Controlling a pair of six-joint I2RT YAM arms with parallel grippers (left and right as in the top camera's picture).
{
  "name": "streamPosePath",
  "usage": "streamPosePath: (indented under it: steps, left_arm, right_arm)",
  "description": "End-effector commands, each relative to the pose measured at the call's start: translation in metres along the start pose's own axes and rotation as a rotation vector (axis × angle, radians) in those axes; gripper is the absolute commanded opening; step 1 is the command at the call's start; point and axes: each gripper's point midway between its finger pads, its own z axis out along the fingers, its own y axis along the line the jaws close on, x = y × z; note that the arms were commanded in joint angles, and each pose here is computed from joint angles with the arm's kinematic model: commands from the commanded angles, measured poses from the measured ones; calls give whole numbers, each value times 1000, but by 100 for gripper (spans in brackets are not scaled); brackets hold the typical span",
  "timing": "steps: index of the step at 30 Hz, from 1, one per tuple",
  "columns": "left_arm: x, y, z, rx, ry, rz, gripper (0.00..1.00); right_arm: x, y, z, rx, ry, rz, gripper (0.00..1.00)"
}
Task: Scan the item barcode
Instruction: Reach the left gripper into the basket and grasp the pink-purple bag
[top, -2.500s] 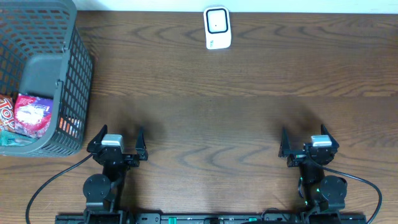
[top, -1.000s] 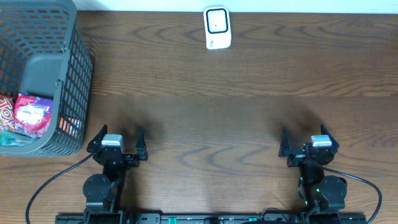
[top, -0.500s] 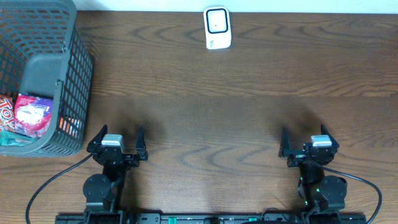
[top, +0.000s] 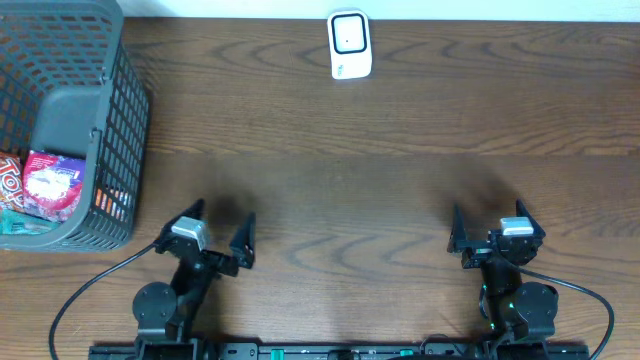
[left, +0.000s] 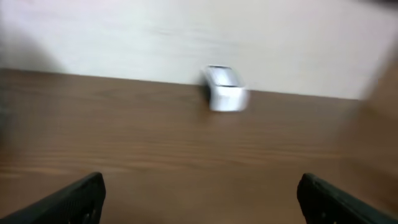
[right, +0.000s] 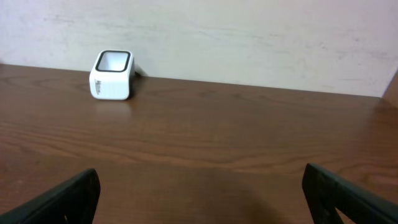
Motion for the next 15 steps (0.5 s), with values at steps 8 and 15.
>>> streamPosePath:
  steps: [8, 15]
  left_arm:
    - [-127, -68, -40, 279, -446, 27, 98]
    - [-209, -38, -27, -48, -393, 68, 98]
  right_arm:
    - [0, -1, 0, 8, -1, -9, 99]
    - [0, -1, 0, 8, -1, -9, 99]
